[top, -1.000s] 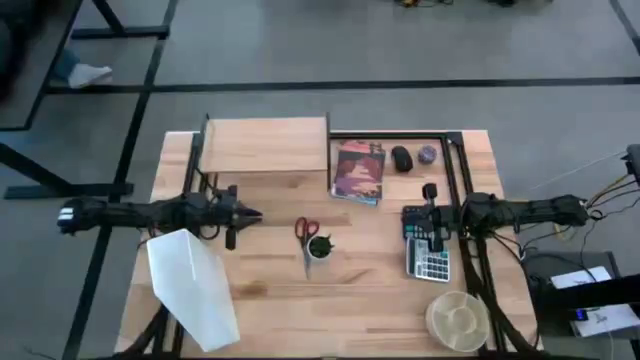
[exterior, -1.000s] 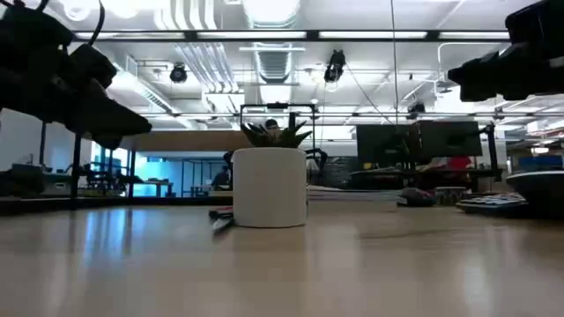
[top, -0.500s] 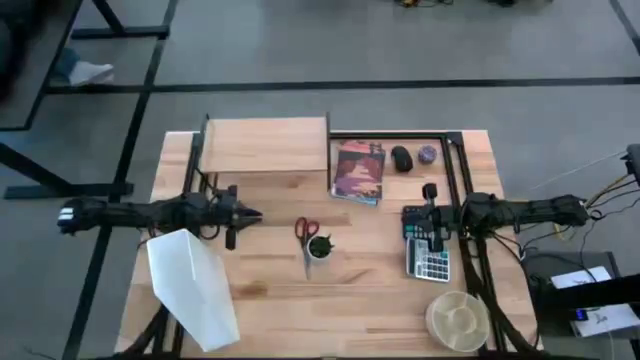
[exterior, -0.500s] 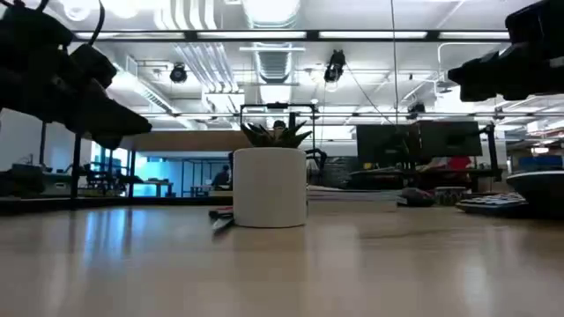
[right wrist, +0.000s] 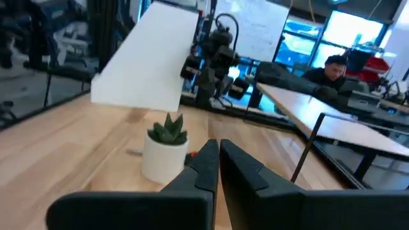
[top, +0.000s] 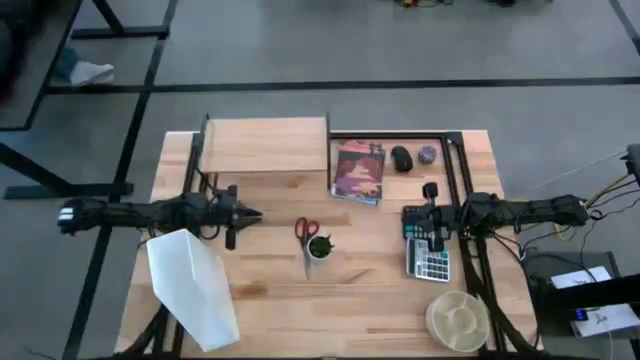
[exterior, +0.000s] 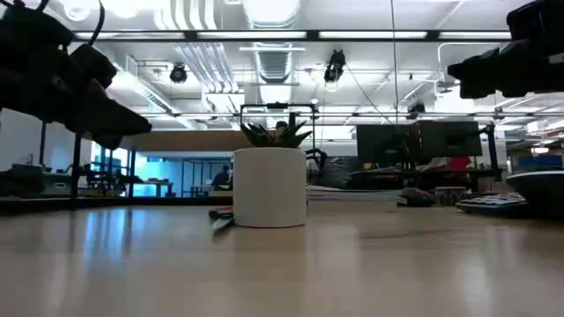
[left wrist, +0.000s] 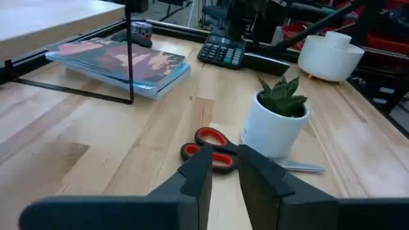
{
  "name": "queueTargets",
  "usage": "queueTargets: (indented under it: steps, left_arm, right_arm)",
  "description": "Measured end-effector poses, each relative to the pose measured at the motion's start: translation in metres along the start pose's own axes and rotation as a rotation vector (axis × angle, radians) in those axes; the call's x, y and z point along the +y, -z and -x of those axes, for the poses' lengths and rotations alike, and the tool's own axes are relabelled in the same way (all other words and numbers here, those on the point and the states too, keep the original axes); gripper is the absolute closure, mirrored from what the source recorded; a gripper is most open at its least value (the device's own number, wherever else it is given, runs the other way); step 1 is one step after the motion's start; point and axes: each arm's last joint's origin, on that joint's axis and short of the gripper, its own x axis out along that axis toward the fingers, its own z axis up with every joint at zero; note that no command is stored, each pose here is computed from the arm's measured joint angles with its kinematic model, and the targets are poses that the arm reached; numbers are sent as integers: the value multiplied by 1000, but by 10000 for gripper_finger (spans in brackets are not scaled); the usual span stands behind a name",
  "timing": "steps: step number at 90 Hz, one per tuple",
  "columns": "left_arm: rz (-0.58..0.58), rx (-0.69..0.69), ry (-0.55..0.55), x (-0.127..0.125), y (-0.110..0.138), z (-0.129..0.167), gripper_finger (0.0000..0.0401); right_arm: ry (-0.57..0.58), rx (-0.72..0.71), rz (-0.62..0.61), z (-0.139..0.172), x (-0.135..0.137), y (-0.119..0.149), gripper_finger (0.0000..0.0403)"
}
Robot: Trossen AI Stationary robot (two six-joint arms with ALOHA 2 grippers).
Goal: Stock shelves
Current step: Put the flower pot on the shelf
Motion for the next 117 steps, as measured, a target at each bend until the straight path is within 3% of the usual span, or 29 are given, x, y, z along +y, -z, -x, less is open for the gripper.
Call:
queueTargets:
  steps: [6,18,23,42,56,72,93,104,117]
  left_arm:
    - [0,1,0,0,0,0,342]
    - [0,0,0,0,0,0,342]
    - [0,0,0,0,0,0,342]
    - [-5,-36,5,-1,-3,0,342]
    - [179,-131,45,-3,-13,1,342]
    - [193,-128,132,-6,-15,1,342]
    - [209,-152,242,-9,-20,2,342]
    - [223,-165,222,-9,-21,1,342]
    - [255,-169,216,-9,-21,-2,331]
  right_arm:
    - [1,-7,-121,0,0,-1,403]
    - [-2,-51,-498,0,-1,-5,403]
    - [-1,-84,-576,0,-2,-8,403]
    - [-6,-136,-570,0,-2,-13,403]
    - [26,-109,-569,-11,-2,-10,403]
    - [27,-123,-603,-31,-1,-8,403]
    - [-24,79,-679,-70,12,-2,401]
    - [-89,135,-656,-98,19,-8,376]
    - [-132,236,-597,-128,23,-10,317]
